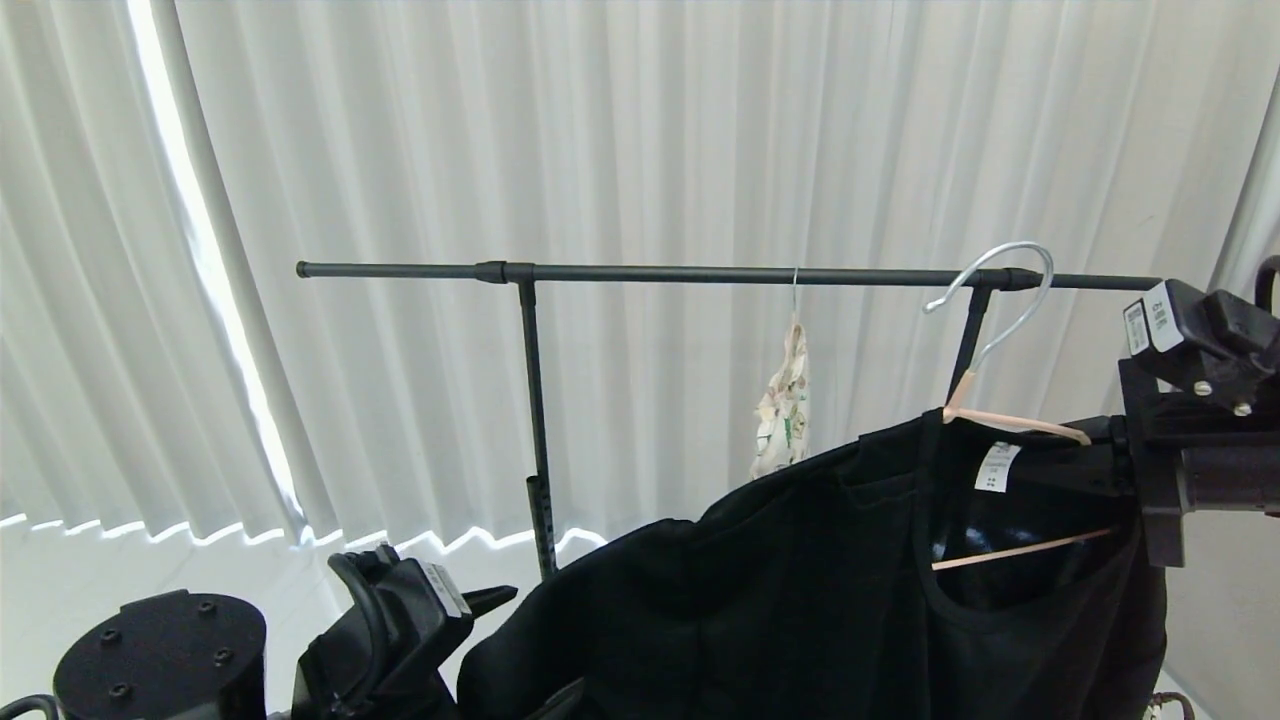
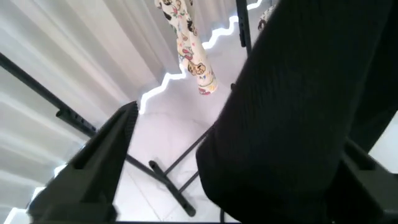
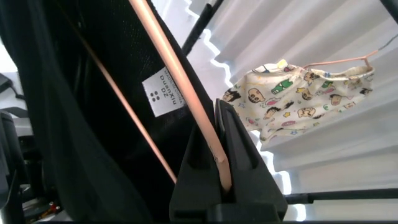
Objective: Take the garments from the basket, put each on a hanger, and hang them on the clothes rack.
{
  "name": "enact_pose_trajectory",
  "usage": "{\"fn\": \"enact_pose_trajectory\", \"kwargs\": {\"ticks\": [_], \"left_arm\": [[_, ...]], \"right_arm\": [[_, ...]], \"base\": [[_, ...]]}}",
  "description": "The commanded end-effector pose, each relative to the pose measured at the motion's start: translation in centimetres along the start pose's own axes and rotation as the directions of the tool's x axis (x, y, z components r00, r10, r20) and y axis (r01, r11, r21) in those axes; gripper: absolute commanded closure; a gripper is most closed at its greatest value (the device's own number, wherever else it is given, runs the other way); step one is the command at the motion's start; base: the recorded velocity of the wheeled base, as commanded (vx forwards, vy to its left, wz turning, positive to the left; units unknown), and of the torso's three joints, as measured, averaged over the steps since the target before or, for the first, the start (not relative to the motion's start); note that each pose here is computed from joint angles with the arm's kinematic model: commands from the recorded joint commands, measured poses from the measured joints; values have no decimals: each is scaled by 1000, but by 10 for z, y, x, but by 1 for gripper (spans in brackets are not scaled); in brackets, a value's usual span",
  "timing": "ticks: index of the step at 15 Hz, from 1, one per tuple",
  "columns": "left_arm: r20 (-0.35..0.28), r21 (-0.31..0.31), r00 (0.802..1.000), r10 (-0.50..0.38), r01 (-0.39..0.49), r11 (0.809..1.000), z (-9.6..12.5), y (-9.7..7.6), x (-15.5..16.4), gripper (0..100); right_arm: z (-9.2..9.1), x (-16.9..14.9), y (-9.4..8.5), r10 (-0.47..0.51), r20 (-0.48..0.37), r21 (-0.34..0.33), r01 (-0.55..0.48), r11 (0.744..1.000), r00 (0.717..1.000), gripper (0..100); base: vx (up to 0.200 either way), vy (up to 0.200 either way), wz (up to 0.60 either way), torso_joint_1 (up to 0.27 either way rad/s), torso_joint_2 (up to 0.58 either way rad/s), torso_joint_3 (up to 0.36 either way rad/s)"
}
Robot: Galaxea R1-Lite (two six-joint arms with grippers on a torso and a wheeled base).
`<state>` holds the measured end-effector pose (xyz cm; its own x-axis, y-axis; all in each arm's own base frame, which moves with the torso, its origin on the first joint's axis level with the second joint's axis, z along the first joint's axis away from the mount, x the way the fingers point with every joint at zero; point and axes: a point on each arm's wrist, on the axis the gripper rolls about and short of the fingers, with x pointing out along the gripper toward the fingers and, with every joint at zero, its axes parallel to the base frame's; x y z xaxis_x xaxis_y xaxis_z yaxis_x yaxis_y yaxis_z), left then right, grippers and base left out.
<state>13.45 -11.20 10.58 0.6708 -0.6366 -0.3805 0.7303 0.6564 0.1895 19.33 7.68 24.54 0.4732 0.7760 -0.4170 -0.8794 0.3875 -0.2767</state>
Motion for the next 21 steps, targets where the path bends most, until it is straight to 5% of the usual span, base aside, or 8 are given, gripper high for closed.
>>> {"fn": "enact_pose_trajectory", "kwargs": {"ticks": [1, 9, 14, 15, 21], "left_arm": [[-7, -2, 1000, 6, -6, 1000, -2, 1, -1, 100], [-67, -72, 954, 293, -297, 952, -12, 33, -15, 100], [-67, -20, 930, 361, -363, 932, -9, 36, -16, 100], [-65, -17, 930, 361, -363, 932, -9, 36, -16, 0], [-52, -21, 930, 364, -365, 931, -5, 37, -15, 0]], "right_arm": [[0, 1, -1, -2, -1, 1, 2, 1000, 1000, 100], [-3, -6, -11, -77, 6, 4, 77, 997, 997, 100], [-4, -5, -12, -77, 1, 10, 77, 997, 997, 100], [-4, -4, -12, -76, 0, 11, 76, 997, 997, 100], [-11, -2, -19, -124, -51, 33, 126, 991, 991, 100]], "base": [[0, 0, 0, 0, 0, 0], [0, 0, 0, 0, 0, 0], [0, 0, 0, 0, 0, 0], [0, 0, 0, 0, 0, 0], [0, 0, 0, 0, 0, 0]]}}
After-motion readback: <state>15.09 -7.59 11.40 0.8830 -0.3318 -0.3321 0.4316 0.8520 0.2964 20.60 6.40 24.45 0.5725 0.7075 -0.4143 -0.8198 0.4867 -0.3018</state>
